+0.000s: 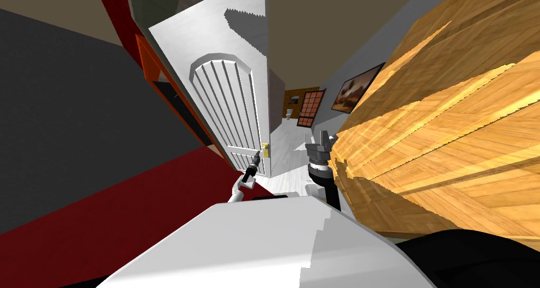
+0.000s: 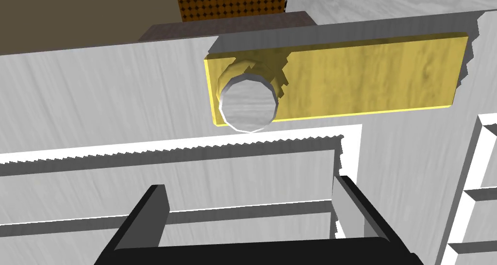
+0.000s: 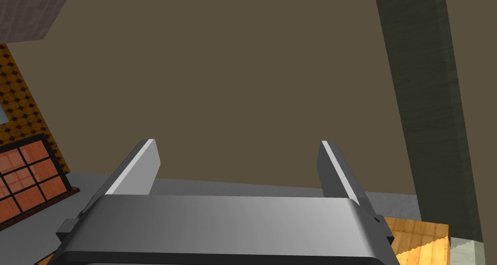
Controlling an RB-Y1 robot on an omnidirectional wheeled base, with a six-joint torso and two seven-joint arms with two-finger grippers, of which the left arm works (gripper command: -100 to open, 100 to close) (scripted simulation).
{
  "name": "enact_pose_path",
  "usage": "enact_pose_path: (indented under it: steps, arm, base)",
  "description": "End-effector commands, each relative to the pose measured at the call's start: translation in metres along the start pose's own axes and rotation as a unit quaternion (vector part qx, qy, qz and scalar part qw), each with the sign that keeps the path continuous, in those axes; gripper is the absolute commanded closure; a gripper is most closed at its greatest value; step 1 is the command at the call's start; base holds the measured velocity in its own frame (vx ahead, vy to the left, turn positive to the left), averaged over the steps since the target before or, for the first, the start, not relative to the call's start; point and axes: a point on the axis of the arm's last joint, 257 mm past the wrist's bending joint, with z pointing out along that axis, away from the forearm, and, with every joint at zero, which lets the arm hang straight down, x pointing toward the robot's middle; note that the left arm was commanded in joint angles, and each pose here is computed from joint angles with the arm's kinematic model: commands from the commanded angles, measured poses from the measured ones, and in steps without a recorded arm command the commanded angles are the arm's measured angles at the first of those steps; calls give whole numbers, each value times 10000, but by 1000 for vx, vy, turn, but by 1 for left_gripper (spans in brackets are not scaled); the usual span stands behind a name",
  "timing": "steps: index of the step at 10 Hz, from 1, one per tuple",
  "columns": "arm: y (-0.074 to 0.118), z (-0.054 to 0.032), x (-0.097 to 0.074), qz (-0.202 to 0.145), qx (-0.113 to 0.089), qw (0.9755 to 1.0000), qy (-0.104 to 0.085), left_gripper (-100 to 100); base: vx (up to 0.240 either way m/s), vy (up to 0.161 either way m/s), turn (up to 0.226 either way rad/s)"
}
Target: Push the door open
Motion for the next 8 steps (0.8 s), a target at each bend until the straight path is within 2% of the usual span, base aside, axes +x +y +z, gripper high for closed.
enact_pose_path:
  steps: [1, 3, 5, 8]
  arm:
    - [-21, -7, 68, -77, 11, 10000, 25, -100]
    - [-30, -13, 82, -93, 15, 10000, 28, -100]
    - [-16, -12, 21, -45, 13, 10000, 2, -100]
    - [-17, 6, -14, -36, 33, 10000, -33, -100]
  base:
    - [-194, 44, 17]
    - [-130, -18, 7]
    - [136, -55, -25]
    - [204, -52, -20]
